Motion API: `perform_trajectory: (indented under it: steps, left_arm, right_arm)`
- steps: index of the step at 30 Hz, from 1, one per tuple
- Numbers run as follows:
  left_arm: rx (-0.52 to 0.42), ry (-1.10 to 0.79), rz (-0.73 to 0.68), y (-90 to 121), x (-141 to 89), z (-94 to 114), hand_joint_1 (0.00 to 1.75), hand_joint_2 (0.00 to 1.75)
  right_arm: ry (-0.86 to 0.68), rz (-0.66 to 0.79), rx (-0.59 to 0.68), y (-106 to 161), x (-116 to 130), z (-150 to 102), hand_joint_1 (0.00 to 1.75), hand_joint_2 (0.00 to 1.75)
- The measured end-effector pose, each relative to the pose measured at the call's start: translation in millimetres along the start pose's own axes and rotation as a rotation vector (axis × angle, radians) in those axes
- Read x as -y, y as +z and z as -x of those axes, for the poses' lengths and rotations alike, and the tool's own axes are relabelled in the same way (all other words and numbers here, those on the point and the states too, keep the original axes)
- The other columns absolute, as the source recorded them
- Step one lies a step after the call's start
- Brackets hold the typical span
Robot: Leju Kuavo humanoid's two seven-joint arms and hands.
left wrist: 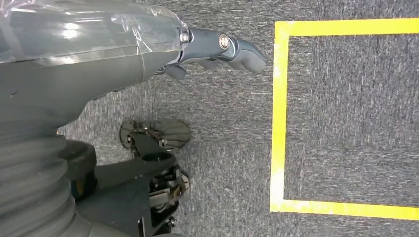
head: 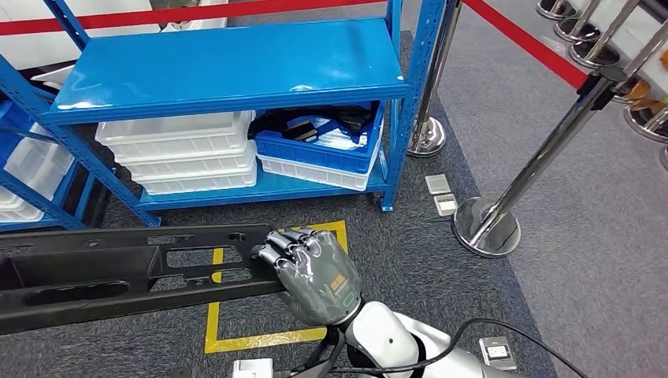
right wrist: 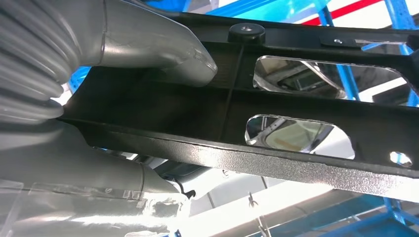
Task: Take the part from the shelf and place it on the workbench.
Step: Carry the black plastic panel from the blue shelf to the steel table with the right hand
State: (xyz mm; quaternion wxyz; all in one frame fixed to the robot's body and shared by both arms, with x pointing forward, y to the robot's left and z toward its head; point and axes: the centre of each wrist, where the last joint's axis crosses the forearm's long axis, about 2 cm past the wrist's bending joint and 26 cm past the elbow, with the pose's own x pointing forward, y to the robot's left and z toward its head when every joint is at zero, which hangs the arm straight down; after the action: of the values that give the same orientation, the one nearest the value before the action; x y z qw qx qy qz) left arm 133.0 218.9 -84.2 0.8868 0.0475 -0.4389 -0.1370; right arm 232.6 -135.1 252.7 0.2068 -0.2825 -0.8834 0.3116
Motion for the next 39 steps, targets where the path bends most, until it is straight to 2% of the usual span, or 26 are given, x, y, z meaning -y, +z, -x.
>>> perform_trajectory:
  steps: [39]
  left_arm:
    - [-0.024, 0.002, 0.011, 1.0, -0.7, 2.1, 0.00, 1.75]
  right_arm:
    - [0.019, -0.035, -0.014, -1.1, -3.3, 3.1, 1.75, 1.75]
